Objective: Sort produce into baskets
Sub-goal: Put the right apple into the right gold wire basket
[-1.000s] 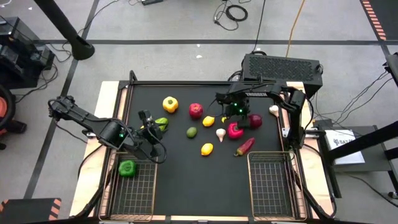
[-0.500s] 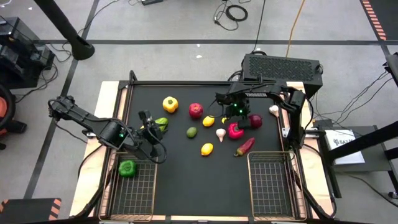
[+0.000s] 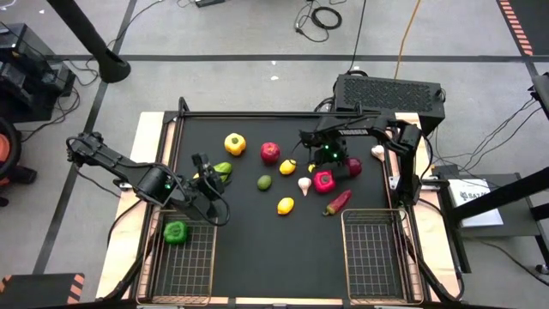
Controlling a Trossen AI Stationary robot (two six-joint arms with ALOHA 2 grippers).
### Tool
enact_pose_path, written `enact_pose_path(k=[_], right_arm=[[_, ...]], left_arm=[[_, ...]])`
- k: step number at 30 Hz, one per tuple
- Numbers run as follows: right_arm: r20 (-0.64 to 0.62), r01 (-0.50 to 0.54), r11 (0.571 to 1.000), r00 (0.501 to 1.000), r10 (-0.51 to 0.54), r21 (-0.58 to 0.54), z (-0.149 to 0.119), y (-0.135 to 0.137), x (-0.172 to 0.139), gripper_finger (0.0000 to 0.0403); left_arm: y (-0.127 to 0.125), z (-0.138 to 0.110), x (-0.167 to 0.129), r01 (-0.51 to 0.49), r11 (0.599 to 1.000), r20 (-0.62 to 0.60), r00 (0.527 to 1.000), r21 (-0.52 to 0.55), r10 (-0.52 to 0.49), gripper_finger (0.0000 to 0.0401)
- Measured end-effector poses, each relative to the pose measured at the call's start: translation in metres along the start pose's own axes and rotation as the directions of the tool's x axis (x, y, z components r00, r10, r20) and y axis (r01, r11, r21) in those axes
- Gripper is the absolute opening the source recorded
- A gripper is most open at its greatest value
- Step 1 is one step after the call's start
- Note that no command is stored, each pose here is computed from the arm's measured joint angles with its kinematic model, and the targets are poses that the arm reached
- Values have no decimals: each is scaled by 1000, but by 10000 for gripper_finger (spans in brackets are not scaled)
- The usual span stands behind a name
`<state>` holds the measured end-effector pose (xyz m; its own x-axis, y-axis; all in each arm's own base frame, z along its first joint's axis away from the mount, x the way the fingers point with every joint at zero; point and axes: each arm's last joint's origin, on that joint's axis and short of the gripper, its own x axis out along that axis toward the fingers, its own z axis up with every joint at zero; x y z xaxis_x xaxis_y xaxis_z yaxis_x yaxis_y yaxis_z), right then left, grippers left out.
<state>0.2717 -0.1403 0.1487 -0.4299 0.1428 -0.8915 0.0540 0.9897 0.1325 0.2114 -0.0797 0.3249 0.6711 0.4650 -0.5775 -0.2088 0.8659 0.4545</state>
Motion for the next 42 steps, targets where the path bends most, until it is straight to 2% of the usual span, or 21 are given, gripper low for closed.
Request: enact_pose_path(k=[10, 20, 31, 38, 42], right_arm=[[-26, -2, 1000, 1000, 2, 14, -2, 2, 13, 334], [-27, -1, 1000, 1000, 1, 15, -2, 2, 13, 284], [-78, -18, 997, 997, 24, 75, -7, 4, 13, 285], [-127, -29, 985, 991, 51, 173, -12, 5, -9, 285], [-94, -50, 971, 993, 73, 232, -17, 7, -30, 285]], left_arm=[[0, -1, 0, 1, 1000, -10, 1000, 11, -1, 112], [0, -1, 0, -4, 1000, -10, 1000, 13, 4, 112], [0, -1, 0, -8, 1000, -9, 1000, 14, 8, 112], [0, -1, 0, -7, 1000, -9, 1000, 14, 8, 112], [0, -1, 0, -8, 1000, -9, 1000, 14, 8, 112]])
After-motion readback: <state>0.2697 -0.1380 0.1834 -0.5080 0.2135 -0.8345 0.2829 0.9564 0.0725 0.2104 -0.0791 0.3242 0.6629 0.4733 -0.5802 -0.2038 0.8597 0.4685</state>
